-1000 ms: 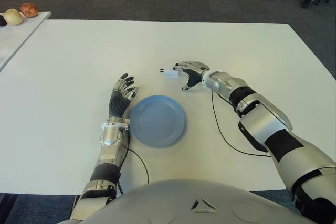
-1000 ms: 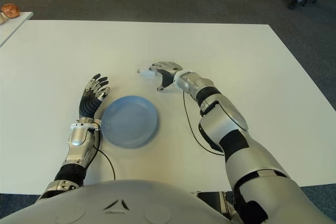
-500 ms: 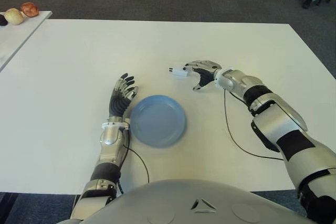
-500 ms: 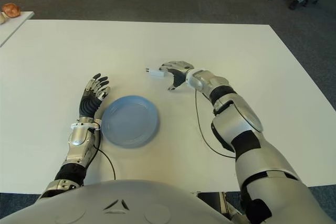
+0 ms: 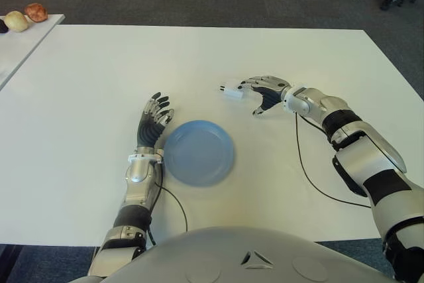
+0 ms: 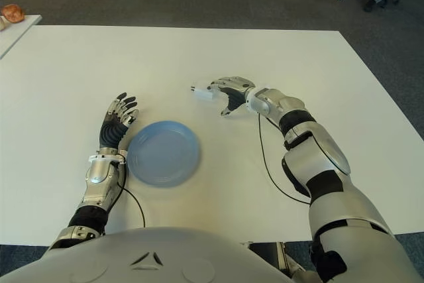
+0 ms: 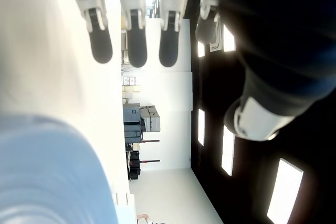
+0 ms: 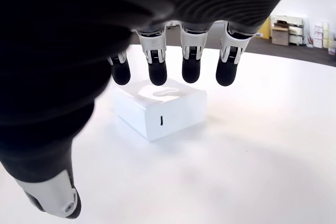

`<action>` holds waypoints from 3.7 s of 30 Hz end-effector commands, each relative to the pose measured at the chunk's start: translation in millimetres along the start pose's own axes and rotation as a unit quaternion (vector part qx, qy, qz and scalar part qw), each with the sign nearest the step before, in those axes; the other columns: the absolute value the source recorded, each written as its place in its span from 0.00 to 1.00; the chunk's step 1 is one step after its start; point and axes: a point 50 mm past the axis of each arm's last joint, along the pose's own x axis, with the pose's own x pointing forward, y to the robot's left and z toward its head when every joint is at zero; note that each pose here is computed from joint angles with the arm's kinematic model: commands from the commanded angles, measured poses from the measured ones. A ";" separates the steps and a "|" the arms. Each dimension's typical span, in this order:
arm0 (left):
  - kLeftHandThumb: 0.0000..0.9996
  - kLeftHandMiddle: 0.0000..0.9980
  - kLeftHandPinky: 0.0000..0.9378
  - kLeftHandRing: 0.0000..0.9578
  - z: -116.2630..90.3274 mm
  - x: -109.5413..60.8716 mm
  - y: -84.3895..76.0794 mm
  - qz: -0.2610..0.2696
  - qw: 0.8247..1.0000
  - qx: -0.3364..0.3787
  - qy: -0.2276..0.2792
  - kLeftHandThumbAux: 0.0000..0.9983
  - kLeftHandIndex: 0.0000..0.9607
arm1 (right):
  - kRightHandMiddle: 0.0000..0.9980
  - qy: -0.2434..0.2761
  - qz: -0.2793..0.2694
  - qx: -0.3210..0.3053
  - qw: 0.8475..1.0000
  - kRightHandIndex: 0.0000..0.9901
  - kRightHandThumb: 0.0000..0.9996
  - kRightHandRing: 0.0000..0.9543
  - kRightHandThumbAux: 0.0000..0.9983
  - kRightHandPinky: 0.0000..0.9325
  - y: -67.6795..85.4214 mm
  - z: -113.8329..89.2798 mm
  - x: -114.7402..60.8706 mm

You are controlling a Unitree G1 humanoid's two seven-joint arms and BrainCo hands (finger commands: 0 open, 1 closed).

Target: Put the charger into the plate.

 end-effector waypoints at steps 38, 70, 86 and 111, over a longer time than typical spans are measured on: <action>0.00 0.21 0.25 0.22 -51.4 -36.1 12.6 0.015 0.988 0.002 0.156 0.68 0.14 | 0.10 -0.130 0.019 0.009 0.991 0.05 0.00 0.08 0.78 0.07 -12.7 68.5 -107.3; 0.00 0.20 0.24 0.21 -55.6 -36.1 8.6 0.012 0.987 0.007 0.161 0.67 0.14 | 0.00 -0.074 -0.170 -0.022 0.982 0.00 0.07 0.00 0.45 0.00 -48.2 47.6 -1.5; 0.00 0.21 0.25 0.23 -56.7 -36.3 8.5 0.013 0.987 0.005 0.161 0.66 0.14 | 0.00 -0.030 -0.165 0.009 0.986 0.00 0.10 0.00 0.46 0.00 -29.5 41.2 32.9; 0.00 0.20 0.24 0.21 -56.9 -36.6 8.4 0.011 0.987 0.005 0.161 0.66 0.13 | 0.00 0.023 -0.107 0.052 0.993 0.00 0.09 0.00 0.48 0.00 0.9 41.0 50.1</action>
